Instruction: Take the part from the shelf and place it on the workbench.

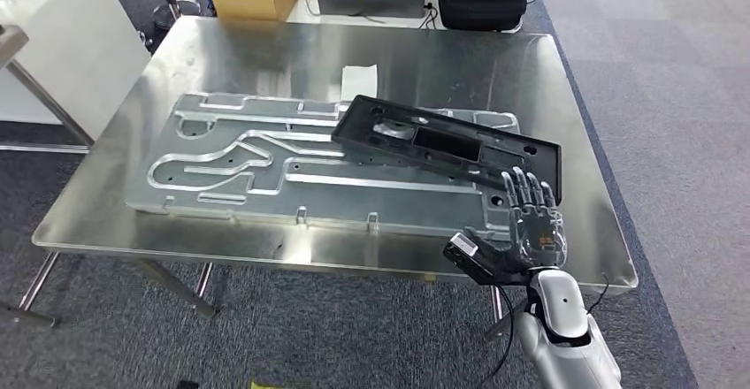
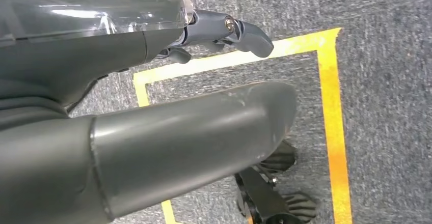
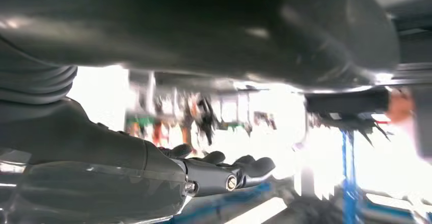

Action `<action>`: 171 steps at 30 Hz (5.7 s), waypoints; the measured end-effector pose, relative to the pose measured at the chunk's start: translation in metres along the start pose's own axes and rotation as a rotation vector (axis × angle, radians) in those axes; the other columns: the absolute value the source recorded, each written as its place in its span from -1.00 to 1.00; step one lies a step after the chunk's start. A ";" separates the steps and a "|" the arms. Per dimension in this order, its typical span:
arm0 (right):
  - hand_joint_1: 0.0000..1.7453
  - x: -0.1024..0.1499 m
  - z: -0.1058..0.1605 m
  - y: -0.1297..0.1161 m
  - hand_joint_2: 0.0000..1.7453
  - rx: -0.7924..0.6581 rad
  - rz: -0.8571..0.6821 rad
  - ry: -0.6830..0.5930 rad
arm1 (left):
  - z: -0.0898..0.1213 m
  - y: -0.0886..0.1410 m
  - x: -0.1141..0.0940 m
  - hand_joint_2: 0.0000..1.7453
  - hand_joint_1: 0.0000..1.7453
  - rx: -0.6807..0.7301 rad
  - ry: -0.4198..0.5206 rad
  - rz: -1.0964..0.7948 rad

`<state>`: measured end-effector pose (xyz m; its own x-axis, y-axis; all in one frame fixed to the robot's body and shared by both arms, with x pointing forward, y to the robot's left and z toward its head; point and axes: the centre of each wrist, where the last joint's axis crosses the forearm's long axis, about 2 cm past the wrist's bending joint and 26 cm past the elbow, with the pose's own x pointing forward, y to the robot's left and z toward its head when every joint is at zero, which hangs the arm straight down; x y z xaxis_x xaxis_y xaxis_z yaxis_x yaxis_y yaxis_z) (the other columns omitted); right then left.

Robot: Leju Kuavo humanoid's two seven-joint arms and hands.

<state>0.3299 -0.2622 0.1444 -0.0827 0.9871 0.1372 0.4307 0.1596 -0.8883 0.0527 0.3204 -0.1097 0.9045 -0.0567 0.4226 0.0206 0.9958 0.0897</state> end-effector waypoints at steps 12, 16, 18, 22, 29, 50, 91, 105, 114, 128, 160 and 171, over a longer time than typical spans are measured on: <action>-1.00 0.036 -0.001 -0.024 -1.00 -0.147 0.038 -0.107 | -0.001 -0.005 0.004 -1.00 -1.00 -0.007 0.001 0.009; -1.00 0.045 0.009 -0.024 -1.00 -0.156 0.000 -0.115 | 0.000 -0.006 0.000 -1.00 -1.00 -0.008 0.010 0.014; -1.00 0.052 0.022 -0.025 -1.00 -0.183 -0.068 -0.117 | 0.001 -0.006 -0.001 -1.00 -1.00 -0.004 0.012 0.027; -1.00 0.071 0.070 -0.028 -1.00 -0.213 -0.337 -0.097 | 0.001 -0.008 -0.002 -1.00 -1.00 0.019 0.008 0.083; -1.00 0.081 0.162 -0.038 -1.00 -0.133 -1.000 0.055 | 0.004 -0.021 -0.008 -1.00 -1.00 0.076 0.000 0.217; -1.00 -0.050 0.348 0.050 -1.00 0.065 -1.187 0.960 | 0.012 -0.048 -0.022 -1.00 -1.00 0.123 0.040 0.366; -1.00 -0.004 0.402 0.089 -1.00 0.843 -0.916 1.718 | 0.016 -0.030 -0.038 -1.00 -1.00 0.154 0.030 0.311; -1.00 -0.003 0.411 0.086 -1.00 1.057 -0.860 1.658 | 0.014 -0.029 -0.034 -1.00 -1.00 0.129 0.022 0.257; -1.00 -0.001 0.416 0.084 -1.00 1.104 -0.860 1.635 | 0.015 -0.030 -0.037 -1.00 -1.00 0.125 0.030 0.255; -1.00 -0.004 0.415 0.084 -1.00 1.156 -0.852 1.576 | 0.016 -0.032 -0.037 -1.00 -1.00 0.115 0.032 0.236; -1.00 -0.011 0.411 0.085 -1.00 1.098 -0.848 1.606 | 0.016 -0.034 -0.036 -1.00 -1.00 0.122 0.031 0.227; -1.00 -0.012 0.409 0.085 -1.00 1.087 -0.849 1.603 | 0.014 -0.034 -0.032 -1.00 -1.00 0.120 0.019 0.224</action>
<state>0.0000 -0.2665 -0.1125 0.9808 -0.0619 0.1852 0.0952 0.9795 -0.1773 0.0166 0.2873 -0.1133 0.8887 0.1669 0.4271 -0.2311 0.9675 0.1028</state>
